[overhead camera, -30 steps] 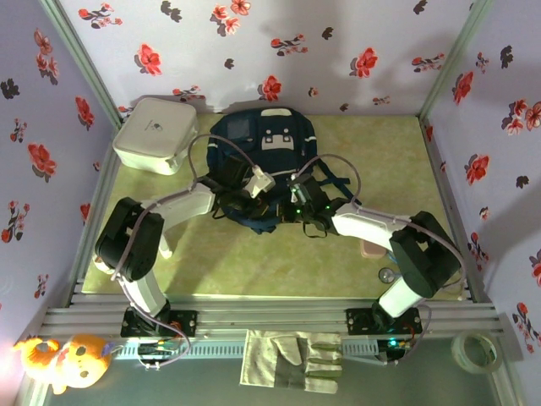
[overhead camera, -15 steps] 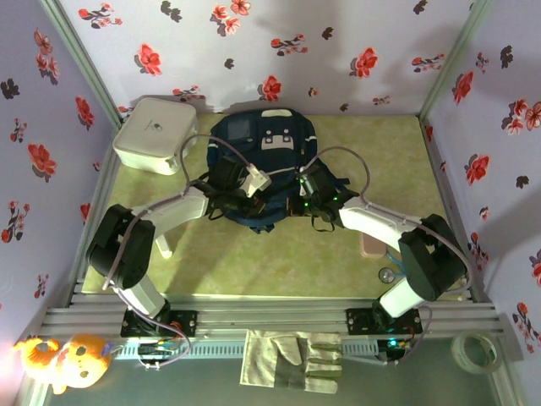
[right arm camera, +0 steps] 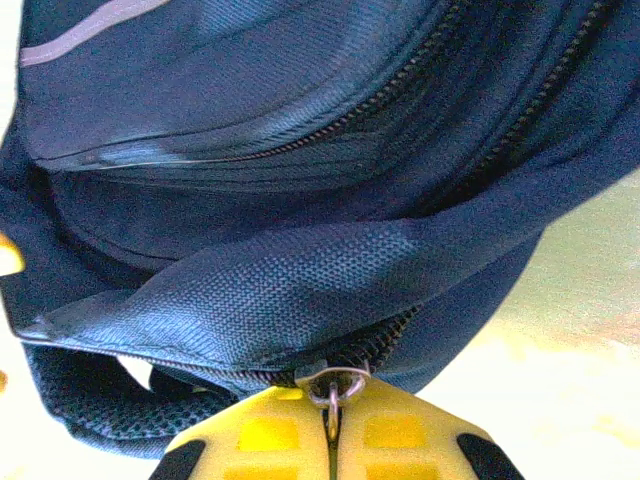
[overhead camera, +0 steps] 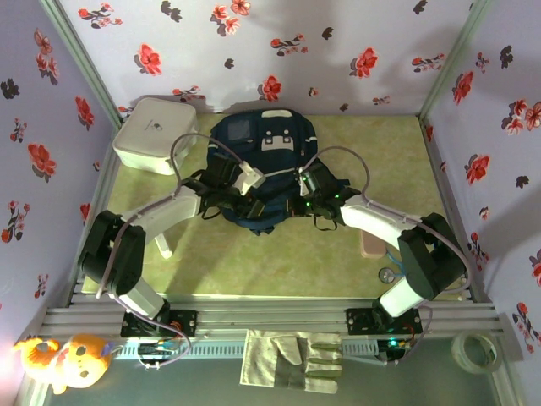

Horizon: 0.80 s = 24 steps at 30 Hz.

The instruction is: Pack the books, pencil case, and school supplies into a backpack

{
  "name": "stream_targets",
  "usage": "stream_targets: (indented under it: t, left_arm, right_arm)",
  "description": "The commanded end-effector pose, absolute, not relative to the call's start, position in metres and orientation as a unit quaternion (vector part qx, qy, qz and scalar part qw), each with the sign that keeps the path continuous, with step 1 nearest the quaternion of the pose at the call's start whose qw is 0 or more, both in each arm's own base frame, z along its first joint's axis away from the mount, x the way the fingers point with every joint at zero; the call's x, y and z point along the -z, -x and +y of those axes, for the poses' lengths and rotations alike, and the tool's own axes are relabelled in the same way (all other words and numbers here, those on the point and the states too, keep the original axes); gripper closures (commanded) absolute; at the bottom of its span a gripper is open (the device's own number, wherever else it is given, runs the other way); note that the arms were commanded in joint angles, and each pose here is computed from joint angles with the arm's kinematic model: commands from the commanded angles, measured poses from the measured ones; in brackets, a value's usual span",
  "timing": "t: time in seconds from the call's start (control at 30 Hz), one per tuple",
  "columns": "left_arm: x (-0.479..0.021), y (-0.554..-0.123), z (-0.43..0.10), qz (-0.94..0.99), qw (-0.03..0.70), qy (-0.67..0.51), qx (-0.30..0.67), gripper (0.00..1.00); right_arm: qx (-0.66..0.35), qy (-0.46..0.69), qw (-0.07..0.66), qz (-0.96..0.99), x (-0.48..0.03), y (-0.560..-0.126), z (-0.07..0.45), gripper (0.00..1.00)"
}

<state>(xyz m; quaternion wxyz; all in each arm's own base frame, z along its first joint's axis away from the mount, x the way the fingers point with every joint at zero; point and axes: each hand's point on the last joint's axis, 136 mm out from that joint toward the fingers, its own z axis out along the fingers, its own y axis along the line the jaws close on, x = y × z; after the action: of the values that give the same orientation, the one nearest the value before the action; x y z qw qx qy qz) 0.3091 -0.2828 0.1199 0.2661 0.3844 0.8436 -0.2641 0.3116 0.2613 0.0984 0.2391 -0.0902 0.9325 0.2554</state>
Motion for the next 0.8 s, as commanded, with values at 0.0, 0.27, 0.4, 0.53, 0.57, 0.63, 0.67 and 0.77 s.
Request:
stream_targets:
  t: [0.0, 0.27, 0.4, 0.53, 0.57, 0.63, 0.67, 0.77]
  left_arm:
    - [-0.124, -0.308, -0.295, 0.833, 0.249, -0.400, 0.289, 0.56]
    - [-0.114, -0.306, -0.314, 0.823, 0.209, -0.425, 0.315, 0.56]
    - [-0.109, -0.307, -0.319, 0.824, 0.198, -0.428, 0.315, 0.71]
    - [-0.111, -0.307, -0.314, 0.821, 0.207, -0.437, 0.303, 0.92]
    - [-0.111, -0.307, -0.310, 0.823, 0.206, -0.439, 0.295, 0.95]
    - [-0.115, -0.305, -0.302, 0.830, 0.203, -0.442, 0.275, 0.99]
    - [-0.118, -0.303, -0.300, 0.829, 0.203, -0.445, 0.271, 1.00]
    - [-0.129, -0.294, -0.294, 0.825, 0.204, -0.455, 0.267, 1.00]
  right_arm:
    - [-0.313, 0.116, 0.250, 0.909, -0.118, -0.311, 0.288, 1.00]
    - [-0.332, 0.126, 0.239, 0.904, -0.116, -0.304, 0.295, 1.00]
    - [-0.320, 0.127, 0.239, 0.908, -0.112, -0.304, 0.291, 1.00]
    - [-0.263, 0.126, 0.241, 0.926, -0.098, -0.306, 0.268, 0.96]
    - [-0.253, 0.123, 0.244, 0.928, -0.096, -0.308, 0.260, 0.94]
    - [-0.236, 0.109, 0.252, 0.932, -0.092, -0.316, 0.241, 0.92]
    - [-0.233, 0.105, 0.254, 0.933, -0.092, -0.319, 0.236, 0.92]
    - [-0.236, 0.112, 0.268, 0.927, -0.099, -0.327, 0.228, 0.92]
